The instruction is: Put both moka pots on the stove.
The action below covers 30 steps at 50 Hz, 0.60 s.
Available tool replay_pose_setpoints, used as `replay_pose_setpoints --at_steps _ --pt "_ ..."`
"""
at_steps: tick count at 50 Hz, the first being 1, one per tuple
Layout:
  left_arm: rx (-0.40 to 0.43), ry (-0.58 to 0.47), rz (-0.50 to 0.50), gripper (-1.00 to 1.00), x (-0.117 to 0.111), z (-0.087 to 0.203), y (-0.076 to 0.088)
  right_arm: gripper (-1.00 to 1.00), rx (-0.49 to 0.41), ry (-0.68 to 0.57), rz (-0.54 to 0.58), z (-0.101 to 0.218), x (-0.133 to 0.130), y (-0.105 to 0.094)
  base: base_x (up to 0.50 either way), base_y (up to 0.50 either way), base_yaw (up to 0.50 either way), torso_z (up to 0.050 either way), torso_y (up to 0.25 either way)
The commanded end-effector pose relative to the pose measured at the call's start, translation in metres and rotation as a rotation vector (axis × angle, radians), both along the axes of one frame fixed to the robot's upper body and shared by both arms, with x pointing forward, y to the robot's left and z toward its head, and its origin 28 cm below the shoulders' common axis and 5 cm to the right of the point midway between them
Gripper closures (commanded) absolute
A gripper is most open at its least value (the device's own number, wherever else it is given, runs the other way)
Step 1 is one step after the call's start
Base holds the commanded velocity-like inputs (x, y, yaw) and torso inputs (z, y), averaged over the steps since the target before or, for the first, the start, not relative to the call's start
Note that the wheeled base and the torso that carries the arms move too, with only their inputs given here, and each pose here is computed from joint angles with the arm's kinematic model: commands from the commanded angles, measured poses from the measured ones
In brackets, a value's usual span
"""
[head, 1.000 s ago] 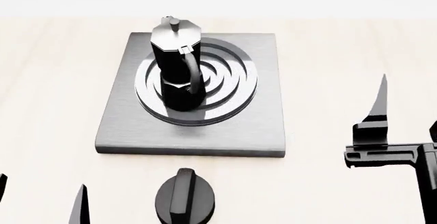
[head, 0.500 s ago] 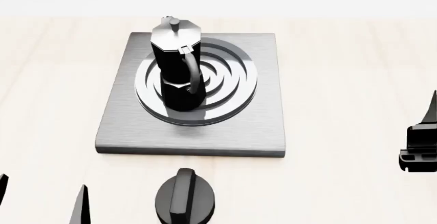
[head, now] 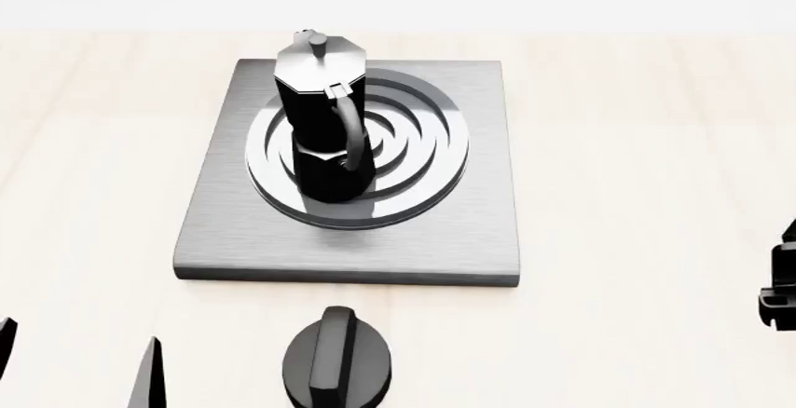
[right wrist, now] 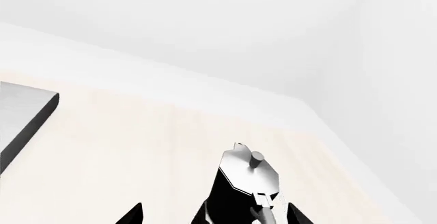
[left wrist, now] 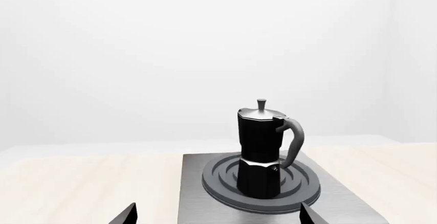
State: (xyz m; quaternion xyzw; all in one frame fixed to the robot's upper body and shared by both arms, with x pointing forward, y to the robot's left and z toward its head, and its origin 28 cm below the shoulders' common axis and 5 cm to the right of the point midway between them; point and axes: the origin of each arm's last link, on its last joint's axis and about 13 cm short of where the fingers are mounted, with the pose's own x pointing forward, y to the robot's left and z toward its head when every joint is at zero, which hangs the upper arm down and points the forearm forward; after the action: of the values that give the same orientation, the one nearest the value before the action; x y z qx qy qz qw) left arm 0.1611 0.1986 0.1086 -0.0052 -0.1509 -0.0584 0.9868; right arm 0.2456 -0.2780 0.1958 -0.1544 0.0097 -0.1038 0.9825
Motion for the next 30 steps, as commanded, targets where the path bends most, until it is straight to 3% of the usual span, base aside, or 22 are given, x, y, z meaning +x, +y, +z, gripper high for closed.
replay_pose_setpoints --at_steps 1,30 --pt "-0.001 0.001 0.0 -1.0 0.0 -0.001 0.0 -1.0 -0.004 0.038 -0.008 -0.002 0.001 -0.005 0.0 0.0 0.0 0.0 0.0" --pt "0.001 0.004 -0.002 -1.0 0.0 -0.001 0.0 -1.0 0.036 0.155 -0.071 -0.007 0.025 -0.037 0.0 0.0 0.0 0.0 0.0"
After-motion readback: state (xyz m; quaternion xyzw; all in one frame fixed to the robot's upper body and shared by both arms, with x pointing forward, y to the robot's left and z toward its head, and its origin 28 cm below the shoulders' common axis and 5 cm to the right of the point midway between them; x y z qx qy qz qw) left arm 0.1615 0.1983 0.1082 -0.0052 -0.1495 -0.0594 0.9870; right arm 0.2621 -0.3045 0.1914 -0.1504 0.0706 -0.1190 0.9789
